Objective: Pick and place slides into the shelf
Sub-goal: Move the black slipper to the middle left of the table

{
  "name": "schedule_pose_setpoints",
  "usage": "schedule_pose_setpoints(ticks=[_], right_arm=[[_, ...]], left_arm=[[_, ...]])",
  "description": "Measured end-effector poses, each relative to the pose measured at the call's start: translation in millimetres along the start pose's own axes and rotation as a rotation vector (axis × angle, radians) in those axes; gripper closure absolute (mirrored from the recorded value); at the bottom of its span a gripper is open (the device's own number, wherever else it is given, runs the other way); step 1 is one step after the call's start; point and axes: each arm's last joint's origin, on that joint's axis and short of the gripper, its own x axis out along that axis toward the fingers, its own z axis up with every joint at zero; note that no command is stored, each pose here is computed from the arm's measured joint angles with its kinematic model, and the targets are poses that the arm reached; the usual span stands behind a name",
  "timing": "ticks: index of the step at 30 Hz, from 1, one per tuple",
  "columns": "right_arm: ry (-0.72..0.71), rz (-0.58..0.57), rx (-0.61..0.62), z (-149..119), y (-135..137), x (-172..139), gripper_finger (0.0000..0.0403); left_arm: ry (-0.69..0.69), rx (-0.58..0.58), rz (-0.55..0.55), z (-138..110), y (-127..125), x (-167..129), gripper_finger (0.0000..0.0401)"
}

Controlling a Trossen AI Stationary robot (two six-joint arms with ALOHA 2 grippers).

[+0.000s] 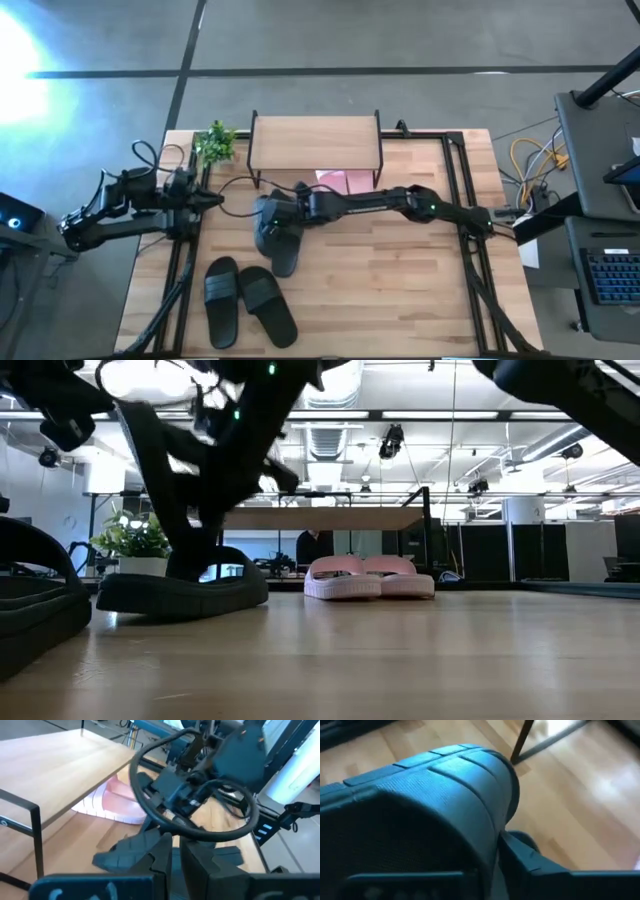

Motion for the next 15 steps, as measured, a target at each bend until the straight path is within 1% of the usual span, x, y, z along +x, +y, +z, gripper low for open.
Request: schedule_pose_setpoints(ticks=[2, 6, 9, 12, 15], right_arm=[[-0.001, 0.007, 0.027, -1.1, -0.1, 6.2, 0.0325], [-0.003, 0.02, 0.032, -3.5, 2.1, 12.1, 0.0268], [-0.014, 0.041, 0.035, -2.9, 4.6, 12.0, 0.0233], [-0.019, 0.057, 0.037, 0.4, 5.3, 8.5, 0.0207], [-0.023, 0.06, 0.034, 3.9, 5.1, 4.7, 0.0195]], left_arm=[[0.005, 0.0, 0.001, 0.1, 0.0, 0.8, 0.0379], [0.002, 0.0, 0.0, 0.2, -0.1, 0.3, 0.0379], [-0.011, 0.002, -0.005, 1.1, -0.6, -2.2, 0.0379], [-0.012, 0.001, -0.008, 0.9, -0.7, -2.2, 0.0379], [0.026, -0.003, -0.012, -2.5, 0.1, -1.7, 0.0379]])
